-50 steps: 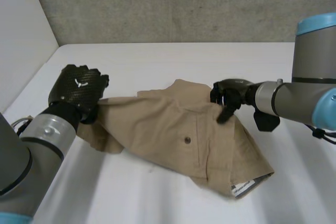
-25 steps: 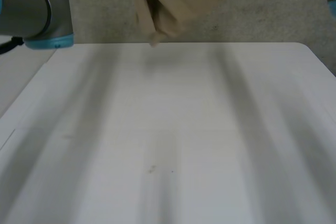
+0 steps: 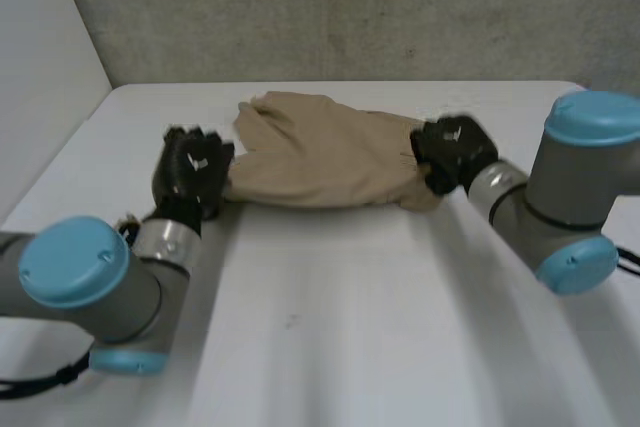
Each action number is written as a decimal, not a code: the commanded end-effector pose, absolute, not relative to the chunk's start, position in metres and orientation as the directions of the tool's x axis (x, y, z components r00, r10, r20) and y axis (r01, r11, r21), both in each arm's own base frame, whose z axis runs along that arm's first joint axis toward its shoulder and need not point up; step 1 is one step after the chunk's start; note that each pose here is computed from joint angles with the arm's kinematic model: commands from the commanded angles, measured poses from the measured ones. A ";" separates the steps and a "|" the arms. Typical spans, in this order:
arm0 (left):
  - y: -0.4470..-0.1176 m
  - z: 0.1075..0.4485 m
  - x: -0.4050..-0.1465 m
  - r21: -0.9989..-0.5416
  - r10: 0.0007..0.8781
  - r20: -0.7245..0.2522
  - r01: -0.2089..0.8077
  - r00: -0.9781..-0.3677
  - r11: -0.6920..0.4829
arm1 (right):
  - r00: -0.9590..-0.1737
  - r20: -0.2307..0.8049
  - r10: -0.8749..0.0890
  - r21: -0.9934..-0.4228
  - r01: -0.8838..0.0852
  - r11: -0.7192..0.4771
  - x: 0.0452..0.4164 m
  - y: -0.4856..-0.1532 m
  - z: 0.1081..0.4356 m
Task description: Fold the shorts.
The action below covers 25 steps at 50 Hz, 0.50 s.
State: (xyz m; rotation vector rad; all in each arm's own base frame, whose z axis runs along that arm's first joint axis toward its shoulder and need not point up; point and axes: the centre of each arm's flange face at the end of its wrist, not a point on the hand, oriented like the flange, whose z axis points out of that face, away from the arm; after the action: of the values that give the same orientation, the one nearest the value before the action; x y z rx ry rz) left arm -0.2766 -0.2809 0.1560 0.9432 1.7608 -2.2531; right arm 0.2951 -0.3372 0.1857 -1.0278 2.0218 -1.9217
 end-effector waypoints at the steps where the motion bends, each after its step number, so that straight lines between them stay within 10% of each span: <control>1: -0.248 0.158 -0.261 -0.780 0.313 -0.625 0.581 -0.715 -0.233 | -0.638 0.384 -0.667 -0.835 -0.548 0.044 0.280 -0.295 0.173; 20: -0.098 0.171 -0.212 -0.600 0.711 -0.521 0.795 -0.472 0.088 | -0.284 0.403 -0.870 -0.492 -0.869 0.056 0.223 -0.160 0.181; 25: -0.088 0.173 -0.214 -0.606 0.741 -0.484 0.789 -0.466 0.101 | -0.254 0.405 -0.878 -0.475 -0.879 0.035 0.220 -0.152 0.174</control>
State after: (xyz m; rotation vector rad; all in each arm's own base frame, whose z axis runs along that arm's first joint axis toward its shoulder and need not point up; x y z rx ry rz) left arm -0.2125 -0.1052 0.1732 1.5264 2.2313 -1.3848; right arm 0.2262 -0.1649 0.1823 -1.8565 2.2776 -1.1028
